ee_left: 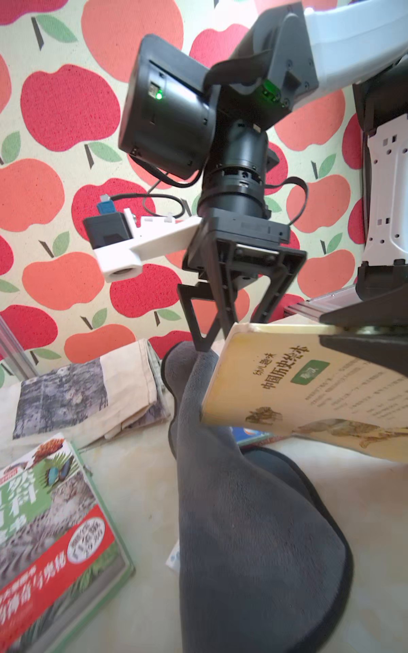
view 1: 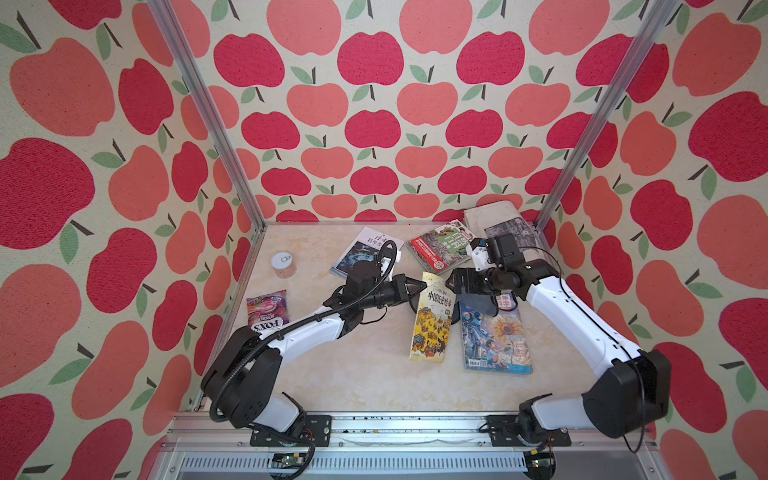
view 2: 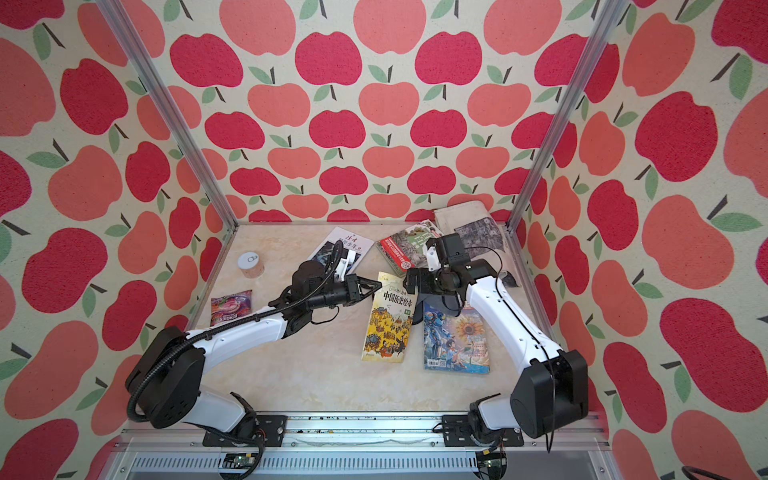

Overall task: Wipe the cover of the book
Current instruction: Place the cleaning item on the book, then pick up the cleaning item from the book.

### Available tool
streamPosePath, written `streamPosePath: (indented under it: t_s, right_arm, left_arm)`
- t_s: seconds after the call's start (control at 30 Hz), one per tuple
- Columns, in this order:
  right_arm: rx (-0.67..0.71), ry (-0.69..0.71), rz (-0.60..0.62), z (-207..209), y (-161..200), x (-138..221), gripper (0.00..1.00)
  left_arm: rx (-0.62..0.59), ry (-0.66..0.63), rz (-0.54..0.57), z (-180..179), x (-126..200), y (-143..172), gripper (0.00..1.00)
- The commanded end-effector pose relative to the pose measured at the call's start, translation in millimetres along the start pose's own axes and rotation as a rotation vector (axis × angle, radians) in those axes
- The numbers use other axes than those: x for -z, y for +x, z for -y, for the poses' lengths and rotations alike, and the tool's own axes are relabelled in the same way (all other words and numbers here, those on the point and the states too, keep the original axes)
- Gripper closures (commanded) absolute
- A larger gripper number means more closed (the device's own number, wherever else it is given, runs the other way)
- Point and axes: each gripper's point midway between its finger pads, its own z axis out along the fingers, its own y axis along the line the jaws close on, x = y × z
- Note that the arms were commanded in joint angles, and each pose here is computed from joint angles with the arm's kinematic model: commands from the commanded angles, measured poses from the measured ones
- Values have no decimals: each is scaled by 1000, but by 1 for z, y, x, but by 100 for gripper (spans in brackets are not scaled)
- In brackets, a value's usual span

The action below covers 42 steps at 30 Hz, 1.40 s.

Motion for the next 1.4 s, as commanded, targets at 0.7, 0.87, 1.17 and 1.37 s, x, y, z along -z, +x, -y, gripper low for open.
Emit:
streamPosePath:
  t_s: [0.7,0.87,1.17,1.37]
  right_arm:
    - [-339,283,108,124,26,36,1]
    - [-320,451,44,158,47,4,1]
    - [-196,535,-58,162,32,-60,3]
    - [-214,509,-74,164,37,-74,32]
  left_arm:
    - [33,172,11,29,-25,-16,100]
    - [71,120,24,6,15,-10,100]
    - [45,68,42,1,40,7,100]
    - [36,65,48,3,42,6,100]
